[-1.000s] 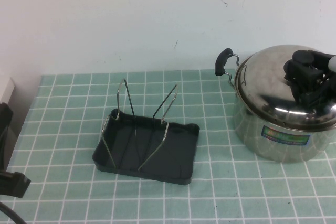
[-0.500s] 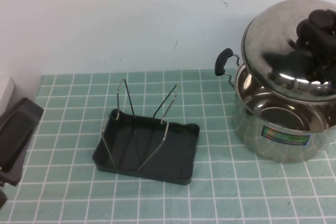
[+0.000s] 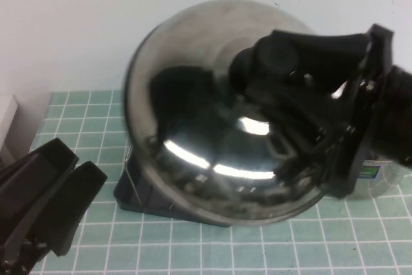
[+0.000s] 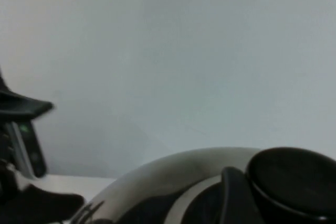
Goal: Put pot lid on rack
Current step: Hand over the pot lid
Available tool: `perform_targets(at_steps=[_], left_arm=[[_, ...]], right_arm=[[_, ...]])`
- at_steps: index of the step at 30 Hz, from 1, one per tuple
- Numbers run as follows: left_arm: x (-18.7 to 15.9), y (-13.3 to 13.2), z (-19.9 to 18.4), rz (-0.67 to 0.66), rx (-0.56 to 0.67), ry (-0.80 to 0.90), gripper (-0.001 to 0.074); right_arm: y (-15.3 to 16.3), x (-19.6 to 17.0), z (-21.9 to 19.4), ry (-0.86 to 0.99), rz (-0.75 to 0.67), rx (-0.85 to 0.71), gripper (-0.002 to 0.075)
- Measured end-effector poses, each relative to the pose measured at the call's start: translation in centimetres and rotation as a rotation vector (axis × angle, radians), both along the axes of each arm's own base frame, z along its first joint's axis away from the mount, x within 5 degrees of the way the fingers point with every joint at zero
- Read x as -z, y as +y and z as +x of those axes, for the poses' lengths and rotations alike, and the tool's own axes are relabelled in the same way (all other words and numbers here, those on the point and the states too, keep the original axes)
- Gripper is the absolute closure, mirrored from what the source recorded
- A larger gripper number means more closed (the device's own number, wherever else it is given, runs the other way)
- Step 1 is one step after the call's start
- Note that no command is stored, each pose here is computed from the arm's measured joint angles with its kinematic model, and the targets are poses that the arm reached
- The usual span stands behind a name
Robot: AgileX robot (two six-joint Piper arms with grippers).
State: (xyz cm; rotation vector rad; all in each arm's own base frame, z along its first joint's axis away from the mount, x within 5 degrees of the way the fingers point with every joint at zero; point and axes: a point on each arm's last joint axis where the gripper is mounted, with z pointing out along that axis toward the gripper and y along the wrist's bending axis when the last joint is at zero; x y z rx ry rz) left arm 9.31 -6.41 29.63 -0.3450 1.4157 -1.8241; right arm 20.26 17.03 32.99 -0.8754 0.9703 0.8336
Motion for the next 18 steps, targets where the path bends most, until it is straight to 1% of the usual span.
perform_targets(at_steps=[3, 6, 11, 12, 14, 18], left_arm=[[0.0, 0.0, 0.0, -0.004, 0.0, 0.012, 0.0126], [0.2, 0.1, 0.2, 0.006, -0.013, 0.025, 0.0125], [0.2, 0.1, 0.2, 0.009, -0.018, 0.029, 0.0131], [0.2, 0.1, 0.2, 0.008, -0.015, 0.027, 0.0146], [0.2, 0.0, 0.1, 0.01, -0.006, 0.021, 0.0201], [0.3, -0.2, -0.1, 0.032, 0.017, 0.009, 0.0391]], right_arm=[[1.9, -0.2, -1.7, -0.03, 0.018, -0.063, 0.037], [3.3, -0.2, -3.0, -0.073, 0.003, -0.103, 0.037], [4.2, 0.3, -3.7, -0.06, -0.044, -0.104, 0.037], [4.3, 0.3, -3.7, -0.059, -0.045, -0.106, 0.037], [4.4, 0.4, -3.7, -0.055, -0.037, -0.108, 0.037], [4.6, 0.7, -3.4, -0.039, -0.025, -0.114, 0.037]])
